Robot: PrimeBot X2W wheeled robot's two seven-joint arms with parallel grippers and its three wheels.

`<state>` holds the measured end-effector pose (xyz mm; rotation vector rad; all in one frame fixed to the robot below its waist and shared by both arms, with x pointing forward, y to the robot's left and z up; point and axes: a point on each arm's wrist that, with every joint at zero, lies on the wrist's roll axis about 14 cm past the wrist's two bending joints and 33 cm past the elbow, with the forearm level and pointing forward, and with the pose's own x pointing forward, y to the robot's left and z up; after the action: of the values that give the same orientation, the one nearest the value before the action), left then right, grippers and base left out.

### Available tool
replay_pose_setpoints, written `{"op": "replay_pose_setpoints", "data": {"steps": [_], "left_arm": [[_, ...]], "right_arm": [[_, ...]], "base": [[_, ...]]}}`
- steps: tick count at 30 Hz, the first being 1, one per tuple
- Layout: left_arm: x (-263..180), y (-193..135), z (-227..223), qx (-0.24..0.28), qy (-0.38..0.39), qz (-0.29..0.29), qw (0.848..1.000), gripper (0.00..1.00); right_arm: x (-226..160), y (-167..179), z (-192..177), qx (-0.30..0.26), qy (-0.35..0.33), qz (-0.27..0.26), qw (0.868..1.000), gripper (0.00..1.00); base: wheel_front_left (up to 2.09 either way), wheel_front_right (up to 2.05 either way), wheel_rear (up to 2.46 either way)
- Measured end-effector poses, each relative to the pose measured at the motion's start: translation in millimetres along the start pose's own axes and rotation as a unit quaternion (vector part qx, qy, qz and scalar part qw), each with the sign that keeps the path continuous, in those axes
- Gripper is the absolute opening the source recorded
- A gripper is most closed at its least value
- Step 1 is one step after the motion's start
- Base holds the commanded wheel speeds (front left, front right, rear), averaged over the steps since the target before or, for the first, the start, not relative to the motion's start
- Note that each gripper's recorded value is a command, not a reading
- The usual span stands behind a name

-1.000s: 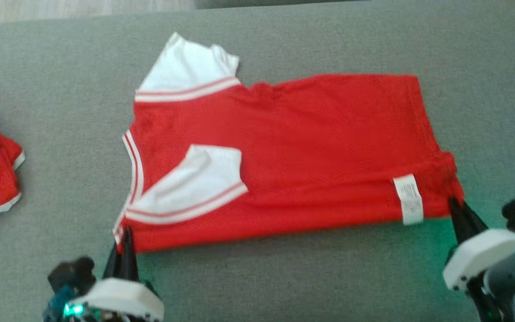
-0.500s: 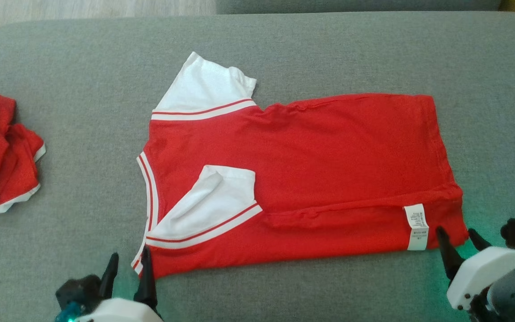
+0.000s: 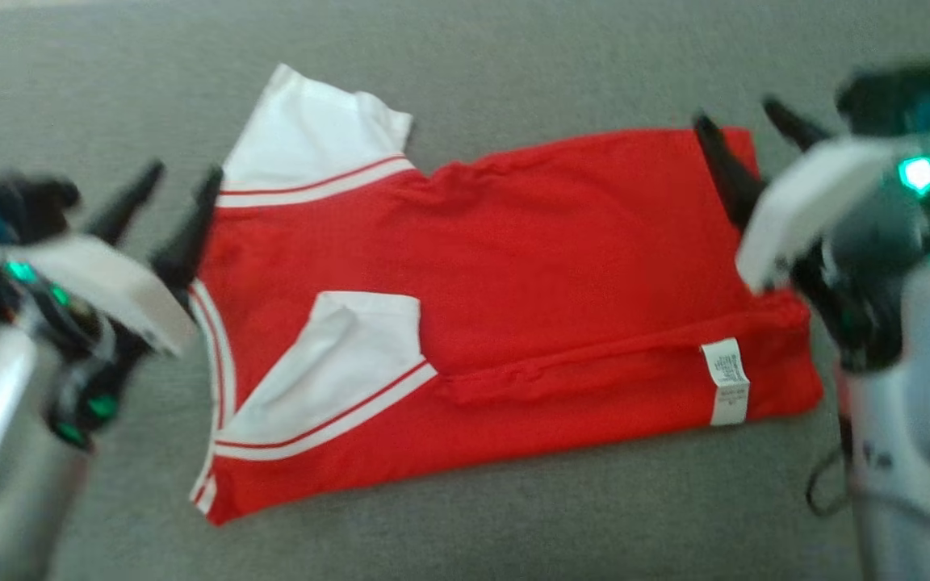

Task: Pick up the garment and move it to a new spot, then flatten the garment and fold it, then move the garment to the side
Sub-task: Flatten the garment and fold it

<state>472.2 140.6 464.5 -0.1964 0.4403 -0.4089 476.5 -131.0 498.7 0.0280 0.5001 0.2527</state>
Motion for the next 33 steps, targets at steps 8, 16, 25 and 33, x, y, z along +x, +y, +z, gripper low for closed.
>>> {"op": "replay_pose_setpoints", "data": {"steps": [8,16,25,33], "left_arm": [[65,15,1,-0.007,0.115,-0.042,0.992,1.00],[103,23,-33,0.008,0.192,-0.061,0.979,1.00],[147,49,-46,0.049,0.213,-0.016,0.976,1.00],[147,46,-49,0.042,0.247,-0.014,0.968,0.00]], "right_arm": [[44,-8,16,-0.031,0.019,0.020,0.999,1.00],[60,-44,-11,-0.014,0.041,-0.009,0.999,1.00],[63,-69,-45,0.003,0.064,-0.036,0.997,1.00],[62,-74,-49,0.005,0.066,-0.043,0.997,1.00]], "base": [[0.00,0.00,0.00],[0.00,0.00,0.00],[0.00,0.00,0.00],[0.00,0.00,0.00]]}}
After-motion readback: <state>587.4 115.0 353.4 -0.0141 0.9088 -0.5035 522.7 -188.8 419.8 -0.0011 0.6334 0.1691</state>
